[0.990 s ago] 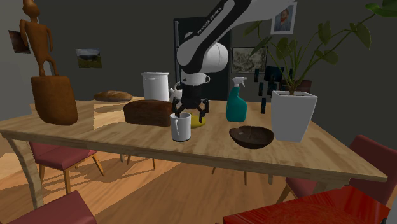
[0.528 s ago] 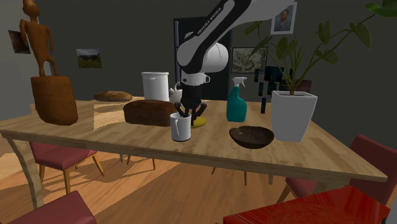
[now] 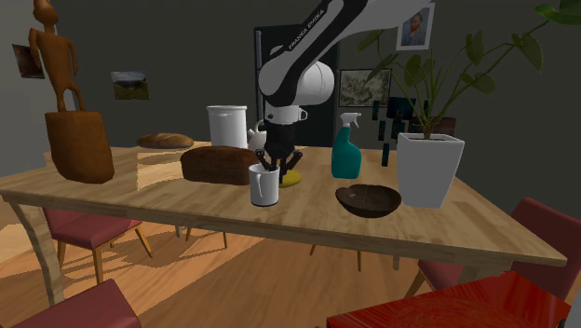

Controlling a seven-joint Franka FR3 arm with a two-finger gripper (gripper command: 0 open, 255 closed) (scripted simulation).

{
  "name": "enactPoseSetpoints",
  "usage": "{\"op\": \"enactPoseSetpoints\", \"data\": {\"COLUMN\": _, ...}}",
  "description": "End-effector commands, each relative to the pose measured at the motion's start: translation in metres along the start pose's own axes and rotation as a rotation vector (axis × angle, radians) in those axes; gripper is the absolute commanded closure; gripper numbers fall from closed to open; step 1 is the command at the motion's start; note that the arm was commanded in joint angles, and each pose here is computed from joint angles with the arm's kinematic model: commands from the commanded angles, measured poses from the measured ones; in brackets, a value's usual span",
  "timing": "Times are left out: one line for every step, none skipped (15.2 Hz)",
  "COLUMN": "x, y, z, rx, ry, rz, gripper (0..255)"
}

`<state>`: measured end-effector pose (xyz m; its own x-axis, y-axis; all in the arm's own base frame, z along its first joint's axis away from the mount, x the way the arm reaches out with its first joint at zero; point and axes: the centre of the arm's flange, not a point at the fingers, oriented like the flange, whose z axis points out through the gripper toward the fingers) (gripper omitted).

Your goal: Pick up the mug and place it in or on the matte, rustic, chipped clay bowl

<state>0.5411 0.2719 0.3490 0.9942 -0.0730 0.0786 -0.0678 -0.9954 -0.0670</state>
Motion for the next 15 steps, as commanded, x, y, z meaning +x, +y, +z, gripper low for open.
{"op": "enactPoseSetpoints", "data": {"x": 0.001, "y": 0.000, "z": -0.008, "rx": 0.000, "ry": 0.000, "rz": 0.000, "gripper": 255}}
{"op": "enactPoseSetpoints", "data": {"x": 0.002, "y": -0.001, "z": -0.013, "rx": 0.000, "ry": 0.000, "rz": 0.000, "gripper": 255}}
{"op": "enactPoseSetpoints", "data": {"x": 0.002, "y": -0.001, "z": -0.018, "rx": 0.000, "ry": 0.000, "rz": 0.000, "gripper": 255}}
{"op": "enactPoseSetpoints", "data": {"x": 0.002, "y": -0.001, "z": -0.024, "rx": 0.000, "ry": 0.000, "rz": 0.000, "gripper": 255}}
{"op": "enactPoseSetpoints", "data": {"x": 0.003, "y": -0.002, "z": -0.029, "rx": 0.000, "ry": 0.000, "rz": 0.000, "gripper": 255}}
{"op": "enactPoseSetpoints", "data": {"x": 0.003, "y": -0.002, "z": -0.034, "rx": 0.000, "ry": 0.000, "rz": 0.000, "gripper": 255}}
{"op": "enactPoseSetpoints", "data": {"x": 0.004, "y": -0.003, "z": -0.039, "rx": 0.000, "ry": 0.000, "rz": 0.000, "gripper": 255}}
{"op": "enactPoseSetpoints", "data": {"x": 0.004, "y": -0.003, "z": -0.045, "rx": 0.000, "ry": 0.000, "rz": 0.000, "gripper": 255}}
{"op": "enactPoseSetpoints", "data": {"x": 0.004, "y": -0.003, "z": -0.050, "rx": 0.000, "ry": 0.000, "rz": 0.000, "gripper": 255}}
{"op": "enactPoseSetpoints", "data": {"x": 0.005, "y": -0.004, "z": -0.055, "rx": 0.000, "ry": 0.000, "rz": 0.000, "gripper": 255}}
{"op": "enactPoseSetpoints", "data": {"x": 0.005, "y": -0.004, "z": -0.060, "rx": 0.000, "ry": 0.000, "rz": 0.000, "gripper": 255}}
{"op": "enactPoseSetpoints", "data": {"x": 0.006, "y": -0.004, "z": -0.066, "rx": 0.000, "ry": 0.000, "rz": 0.000, "gripper": 255}}
{"op": "enactPoseSetpoints", "data": {"x": 0.006, "y": -0.005, "z": -0.071, "rx": 0.000, "ry": 0.000, "rz": 0.000, "gripper": 255}}
{"op": "enactPoseSetpoints", "data": {"x": 0.007, "y": -0.005, "z": -0.076, "rx": 0.000, "ry": 0.000, "rz": 0.000, "gripper": 255}}
{"op": "enactPoseSetpoints", "data": {"x": 0.007, "y": -0.005, "z": -0.081, "rx": 0.000, "ry": 0.000, "rz": 0.000, "gripper": 255}}
